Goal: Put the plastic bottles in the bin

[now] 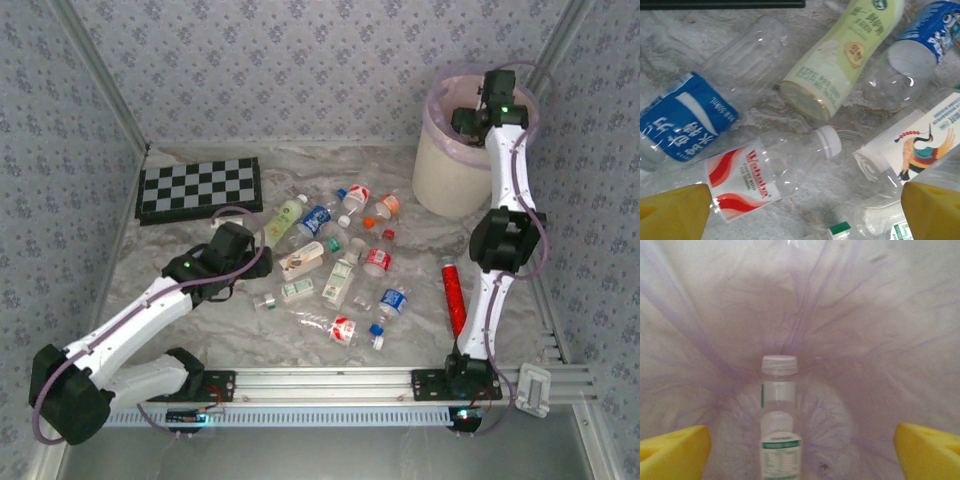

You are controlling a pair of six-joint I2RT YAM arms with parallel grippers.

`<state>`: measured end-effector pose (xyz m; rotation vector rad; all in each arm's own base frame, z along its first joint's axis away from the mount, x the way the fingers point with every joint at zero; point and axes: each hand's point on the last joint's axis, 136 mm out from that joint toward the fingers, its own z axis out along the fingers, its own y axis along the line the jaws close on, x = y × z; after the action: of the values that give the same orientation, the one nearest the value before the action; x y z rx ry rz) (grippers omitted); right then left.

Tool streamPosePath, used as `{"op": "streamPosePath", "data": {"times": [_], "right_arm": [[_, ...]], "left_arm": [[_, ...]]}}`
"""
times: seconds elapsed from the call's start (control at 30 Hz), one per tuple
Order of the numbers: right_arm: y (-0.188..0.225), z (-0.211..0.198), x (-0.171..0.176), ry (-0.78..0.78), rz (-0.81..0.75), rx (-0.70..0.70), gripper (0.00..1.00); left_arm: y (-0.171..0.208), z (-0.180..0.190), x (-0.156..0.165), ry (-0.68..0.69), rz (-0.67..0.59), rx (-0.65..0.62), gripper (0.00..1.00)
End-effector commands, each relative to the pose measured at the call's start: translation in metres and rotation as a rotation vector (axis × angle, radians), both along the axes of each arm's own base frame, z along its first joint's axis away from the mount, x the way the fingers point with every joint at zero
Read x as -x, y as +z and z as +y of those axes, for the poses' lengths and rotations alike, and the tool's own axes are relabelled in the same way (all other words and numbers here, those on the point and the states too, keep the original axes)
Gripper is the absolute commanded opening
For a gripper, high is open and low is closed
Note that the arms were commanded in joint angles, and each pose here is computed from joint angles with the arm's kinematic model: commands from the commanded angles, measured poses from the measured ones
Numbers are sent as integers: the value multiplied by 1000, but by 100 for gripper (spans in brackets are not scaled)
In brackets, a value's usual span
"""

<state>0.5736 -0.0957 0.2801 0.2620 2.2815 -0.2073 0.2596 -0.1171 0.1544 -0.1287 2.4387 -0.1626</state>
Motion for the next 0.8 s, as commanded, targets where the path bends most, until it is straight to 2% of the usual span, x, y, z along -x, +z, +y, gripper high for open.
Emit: {"op": "streamPosePath", "data": {"times": [0.0, 0.07, 0.2, 0.3, 0.4, 0.5, 0.57, 0.67, 0.77], "right_arm": [[77, -1, 30, -23, -135, 23, 100], [95, 8, 38, -10, -172, 11, 100], [115, 36, 53, 47, -207, -1, 100], [117, 62, 69, 96, -200, -17, 100], [114, 96, 83, 179, -219, -82, 100], [111, 128, 98, 295, -242, -205, 100], [106, 140, 109, 340, -230, -257, 100], [98, 147, 127, 351, -192, -248, 100], [96, 149, 137, 344, -210, -254, 100]], "left_arm": [[-6, 23, 6, 118, 36, 12, 95], [-7, 30, 5, 167, 36, 29, 95], [-8, 37, 13, 183, 75, -2, 95], [-12, 54, 24, 288, 103, -24, 92], [-6, 64, 20, 346, 42, -24, 91], [9, 56, 1, 231, -18, -78, 92], [11, 54, -8, 148, 27, -180, 92], [-7, 68, -16, 128, 172, -215, 90], [-18, 86, -32, 151, 167, -225, 90]]}}
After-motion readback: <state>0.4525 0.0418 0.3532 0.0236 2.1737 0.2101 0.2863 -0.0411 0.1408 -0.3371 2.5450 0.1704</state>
